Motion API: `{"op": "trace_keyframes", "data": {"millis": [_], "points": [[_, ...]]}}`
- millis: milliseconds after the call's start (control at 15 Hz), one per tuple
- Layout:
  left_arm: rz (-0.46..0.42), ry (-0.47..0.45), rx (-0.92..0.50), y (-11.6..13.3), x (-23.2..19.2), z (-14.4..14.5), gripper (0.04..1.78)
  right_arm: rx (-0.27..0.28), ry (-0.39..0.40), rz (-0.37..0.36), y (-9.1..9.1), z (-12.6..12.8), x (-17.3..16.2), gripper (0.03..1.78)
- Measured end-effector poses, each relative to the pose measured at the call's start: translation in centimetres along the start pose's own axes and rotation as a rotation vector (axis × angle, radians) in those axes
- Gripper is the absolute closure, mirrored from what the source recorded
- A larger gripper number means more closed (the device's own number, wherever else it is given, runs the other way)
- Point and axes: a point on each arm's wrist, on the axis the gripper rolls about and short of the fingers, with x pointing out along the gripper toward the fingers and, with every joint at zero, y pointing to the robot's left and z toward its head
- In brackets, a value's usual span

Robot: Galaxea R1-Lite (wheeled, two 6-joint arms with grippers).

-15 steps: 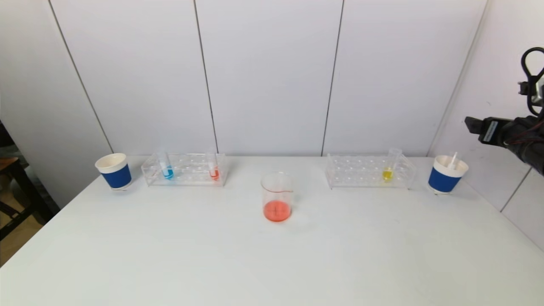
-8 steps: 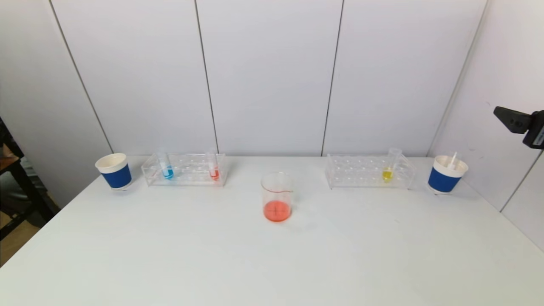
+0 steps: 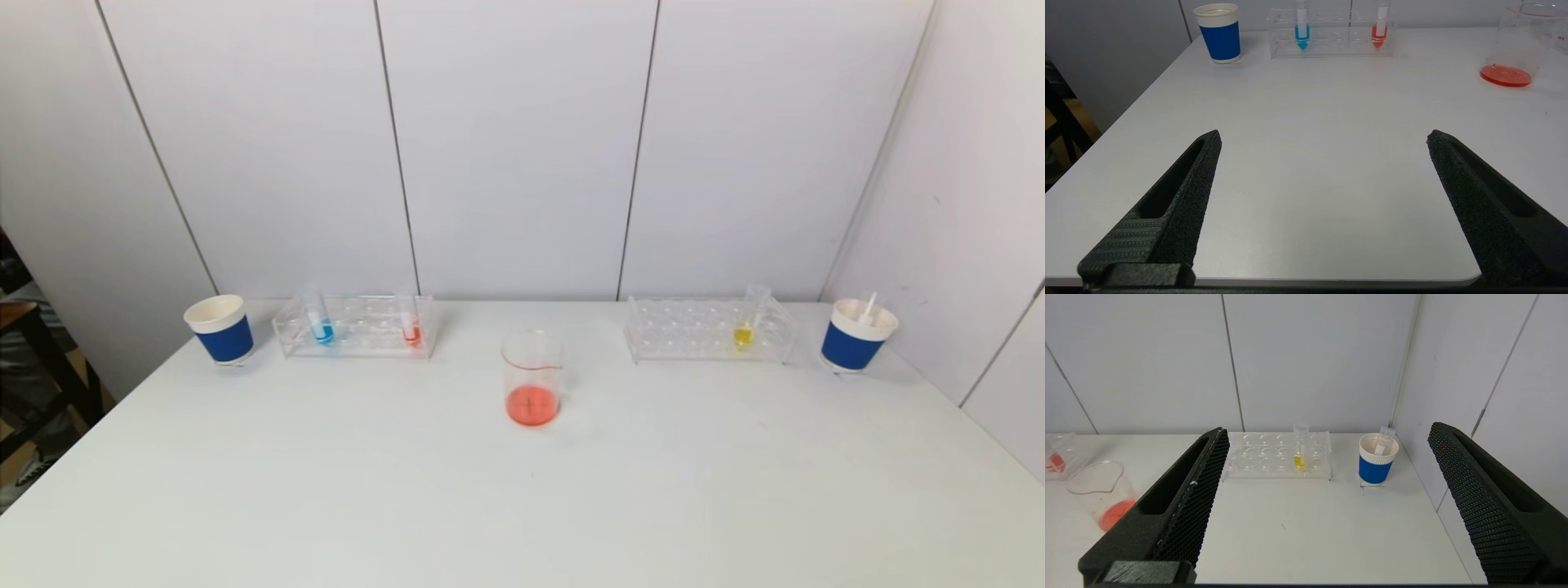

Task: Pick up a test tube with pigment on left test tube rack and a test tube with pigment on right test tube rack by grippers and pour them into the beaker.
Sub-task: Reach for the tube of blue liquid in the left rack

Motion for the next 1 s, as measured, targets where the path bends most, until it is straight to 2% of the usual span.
{"op": "trace_keyframes", "data": {"millis": [533, 1000], "points": [[0.0, 0.0, 0.0, 0.0, 0.0, 0.0, 0.06, -0.018, -0.097, 0.041, -1.0, -2.5, -10.6, 0.04], [0.0, 0.0, 0.0, 0.0, 0.0, 0.0, 0.06, -0.023, -0.186, 0.037, -0.9, -5.2, -13.8, 0.04]]}}
